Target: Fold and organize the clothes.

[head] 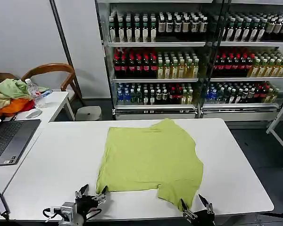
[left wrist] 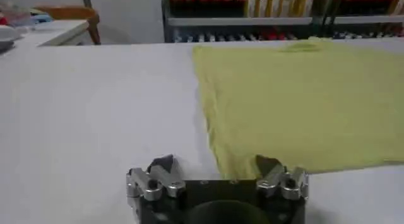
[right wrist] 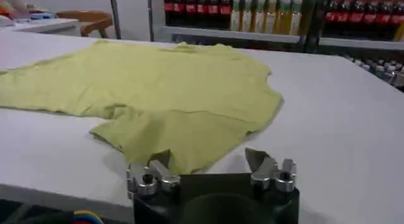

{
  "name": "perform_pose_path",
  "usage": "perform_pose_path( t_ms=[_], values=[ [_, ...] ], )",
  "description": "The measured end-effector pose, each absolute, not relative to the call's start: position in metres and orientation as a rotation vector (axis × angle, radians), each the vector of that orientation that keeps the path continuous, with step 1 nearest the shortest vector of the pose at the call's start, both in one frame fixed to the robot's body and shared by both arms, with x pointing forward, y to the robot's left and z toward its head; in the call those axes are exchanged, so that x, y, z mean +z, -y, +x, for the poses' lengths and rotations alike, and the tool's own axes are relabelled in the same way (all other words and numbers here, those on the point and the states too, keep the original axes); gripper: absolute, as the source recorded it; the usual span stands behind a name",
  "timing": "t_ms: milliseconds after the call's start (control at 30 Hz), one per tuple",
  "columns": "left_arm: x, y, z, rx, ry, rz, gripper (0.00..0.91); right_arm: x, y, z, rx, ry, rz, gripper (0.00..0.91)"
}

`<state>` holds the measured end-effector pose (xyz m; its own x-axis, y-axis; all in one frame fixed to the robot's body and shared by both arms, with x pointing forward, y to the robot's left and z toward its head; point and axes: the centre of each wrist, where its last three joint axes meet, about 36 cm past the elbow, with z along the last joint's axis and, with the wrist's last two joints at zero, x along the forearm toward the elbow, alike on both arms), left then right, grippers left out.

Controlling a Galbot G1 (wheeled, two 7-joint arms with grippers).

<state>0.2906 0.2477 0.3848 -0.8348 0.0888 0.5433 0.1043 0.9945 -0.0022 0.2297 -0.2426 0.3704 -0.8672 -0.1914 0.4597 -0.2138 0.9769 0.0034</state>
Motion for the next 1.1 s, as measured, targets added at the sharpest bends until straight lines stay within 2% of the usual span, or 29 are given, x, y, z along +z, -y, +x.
perform_pose_path(
  t_ms=[600,1100],
  values=[
    [0.378,-0.239,0.287,-0.044,2.562,-0.174,0.04,0.373,0.241,0.23,0.029,2.655,0.342,0.0],
    [0.397,-0.248,0.262,-0.091,2.57,-0.191,0.04,0.399,0.248,0.205,0.103,2.668,0.406,0.0]
  ],
)
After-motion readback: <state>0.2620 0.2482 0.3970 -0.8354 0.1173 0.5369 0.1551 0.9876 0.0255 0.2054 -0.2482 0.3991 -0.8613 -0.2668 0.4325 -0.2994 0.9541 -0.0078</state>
